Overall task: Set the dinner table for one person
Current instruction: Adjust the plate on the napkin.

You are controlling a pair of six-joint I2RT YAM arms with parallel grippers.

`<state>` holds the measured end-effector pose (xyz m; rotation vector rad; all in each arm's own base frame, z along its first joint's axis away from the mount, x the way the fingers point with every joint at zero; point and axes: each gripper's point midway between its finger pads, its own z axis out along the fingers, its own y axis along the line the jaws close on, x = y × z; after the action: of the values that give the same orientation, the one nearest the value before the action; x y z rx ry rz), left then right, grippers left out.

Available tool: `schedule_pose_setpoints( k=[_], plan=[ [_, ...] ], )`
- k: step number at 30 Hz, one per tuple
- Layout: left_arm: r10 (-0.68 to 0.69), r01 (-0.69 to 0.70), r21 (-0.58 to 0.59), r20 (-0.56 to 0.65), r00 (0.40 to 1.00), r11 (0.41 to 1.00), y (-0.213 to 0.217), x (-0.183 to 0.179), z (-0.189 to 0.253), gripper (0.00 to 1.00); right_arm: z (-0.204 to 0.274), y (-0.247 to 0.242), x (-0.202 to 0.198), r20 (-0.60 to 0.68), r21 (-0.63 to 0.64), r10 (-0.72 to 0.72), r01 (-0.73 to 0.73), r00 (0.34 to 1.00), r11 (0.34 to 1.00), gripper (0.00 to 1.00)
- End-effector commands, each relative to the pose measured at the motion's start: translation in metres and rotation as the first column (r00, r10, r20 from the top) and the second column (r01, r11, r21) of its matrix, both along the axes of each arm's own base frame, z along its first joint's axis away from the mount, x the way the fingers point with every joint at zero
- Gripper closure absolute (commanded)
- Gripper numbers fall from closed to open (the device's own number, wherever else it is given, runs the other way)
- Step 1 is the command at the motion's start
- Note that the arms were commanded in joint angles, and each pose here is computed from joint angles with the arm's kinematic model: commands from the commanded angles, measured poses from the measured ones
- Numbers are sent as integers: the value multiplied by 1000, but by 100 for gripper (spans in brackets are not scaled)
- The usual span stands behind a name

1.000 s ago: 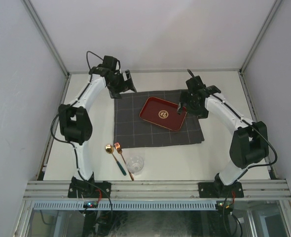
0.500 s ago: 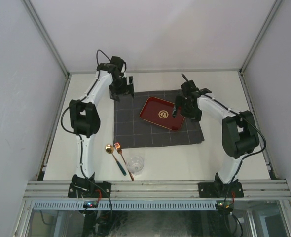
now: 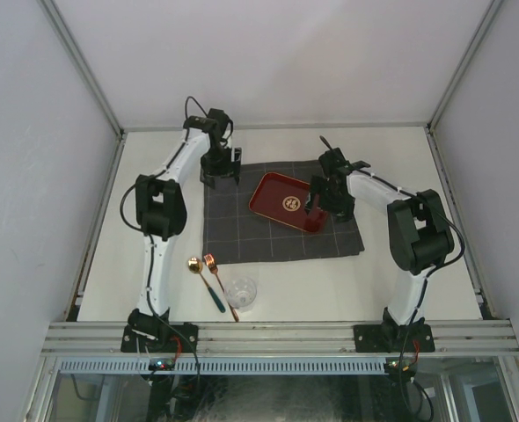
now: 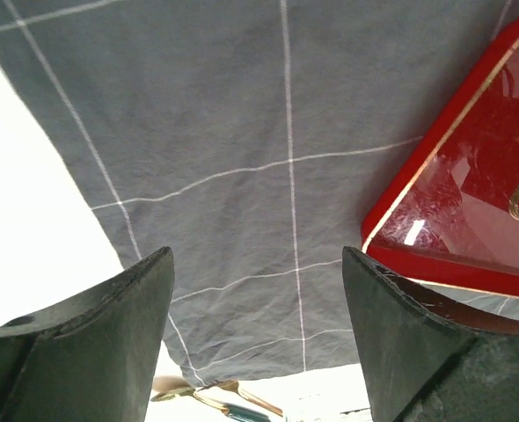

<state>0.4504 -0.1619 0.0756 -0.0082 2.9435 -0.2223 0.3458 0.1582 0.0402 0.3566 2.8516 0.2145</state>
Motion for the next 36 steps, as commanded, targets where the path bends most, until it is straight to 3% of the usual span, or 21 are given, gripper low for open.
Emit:
schedule_pose_setpoints(
  k=[1,12,27,36],
  plan=[
    [-93,93,-20,26,995,995,-30,-9,13,19,2,3,7,29,9,-17,17,999,1000,10],
    [-185,185,-29,11,983,982,-70,-25,6,21,-7,1,5,4,-3,-13,13,1000,1000,13],
    [-182,184,60,-37,983,981,-61,-25,-21,27,-16,5,3,-20,17,2,-2,1000,1000,29],
    [-180,182,63,-36,983,981,-61,-23,-23,45,-18,6,3,-29,26,5,-4,1000,1000,37]
  ],
)
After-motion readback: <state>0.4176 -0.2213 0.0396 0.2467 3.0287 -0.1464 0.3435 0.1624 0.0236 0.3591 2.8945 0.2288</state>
